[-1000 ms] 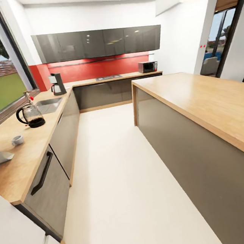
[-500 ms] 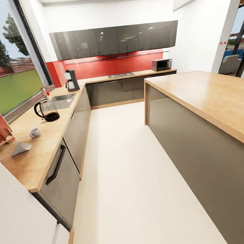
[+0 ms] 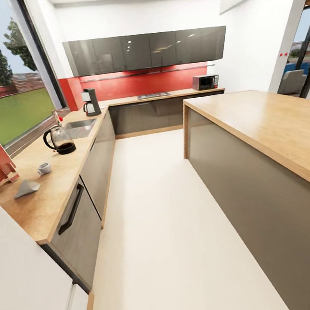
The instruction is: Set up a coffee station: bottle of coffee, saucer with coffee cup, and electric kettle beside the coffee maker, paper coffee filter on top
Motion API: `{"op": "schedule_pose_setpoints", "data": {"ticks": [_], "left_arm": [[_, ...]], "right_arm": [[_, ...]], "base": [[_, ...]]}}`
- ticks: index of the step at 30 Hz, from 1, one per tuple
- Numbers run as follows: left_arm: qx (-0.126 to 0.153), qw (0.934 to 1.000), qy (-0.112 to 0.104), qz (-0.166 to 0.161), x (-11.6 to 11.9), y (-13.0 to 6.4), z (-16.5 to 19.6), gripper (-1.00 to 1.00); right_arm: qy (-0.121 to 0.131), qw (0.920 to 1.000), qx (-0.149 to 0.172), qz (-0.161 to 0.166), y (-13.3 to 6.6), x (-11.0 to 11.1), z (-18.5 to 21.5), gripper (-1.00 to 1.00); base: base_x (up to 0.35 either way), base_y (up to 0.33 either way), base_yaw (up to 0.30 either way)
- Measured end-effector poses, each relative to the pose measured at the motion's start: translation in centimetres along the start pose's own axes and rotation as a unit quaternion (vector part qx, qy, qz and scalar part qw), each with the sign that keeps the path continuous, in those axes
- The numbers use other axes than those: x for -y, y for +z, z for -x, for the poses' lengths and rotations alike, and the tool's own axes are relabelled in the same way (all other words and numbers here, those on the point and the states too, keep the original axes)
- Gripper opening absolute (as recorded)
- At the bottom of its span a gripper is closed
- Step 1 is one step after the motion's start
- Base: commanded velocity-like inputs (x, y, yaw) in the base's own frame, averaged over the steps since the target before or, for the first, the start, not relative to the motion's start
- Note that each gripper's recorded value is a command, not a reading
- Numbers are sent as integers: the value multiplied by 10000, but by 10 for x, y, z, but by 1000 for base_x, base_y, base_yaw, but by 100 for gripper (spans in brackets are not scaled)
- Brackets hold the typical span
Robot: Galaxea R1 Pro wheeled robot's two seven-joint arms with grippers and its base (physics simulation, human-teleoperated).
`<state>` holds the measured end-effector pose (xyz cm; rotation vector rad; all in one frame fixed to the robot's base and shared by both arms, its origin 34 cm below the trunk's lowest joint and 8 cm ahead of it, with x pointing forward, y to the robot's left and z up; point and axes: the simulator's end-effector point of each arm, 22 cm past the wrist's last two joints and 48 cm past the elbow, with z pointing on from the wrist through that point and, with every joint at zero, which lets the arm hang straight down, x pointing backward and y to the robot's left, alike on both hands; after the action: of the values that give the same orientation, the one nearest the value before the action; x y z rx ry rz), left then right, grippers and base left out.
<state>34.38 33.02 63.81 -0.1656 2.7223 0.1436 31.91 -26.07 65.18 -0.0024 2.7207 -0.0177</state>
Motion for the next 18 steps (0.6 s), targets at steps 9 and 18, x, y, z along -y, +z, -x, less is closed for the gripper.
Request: {"op": "schedule_pose_setpoints", "data": {"ticks": [9, 18], "left_arm": [[-73, 9999, 85, -84, 4, -1, -8, 100], [-127, 9998, 139, -89, 3, -2, -13, 100]], "right_arm": [[17, 9999, -141, -7, 0, 0, -13, 100], [19, 9999, -146, -3, -1, 0, -14, 100]], "base": [[0, 0, 0], [58, 0, 0]]}}
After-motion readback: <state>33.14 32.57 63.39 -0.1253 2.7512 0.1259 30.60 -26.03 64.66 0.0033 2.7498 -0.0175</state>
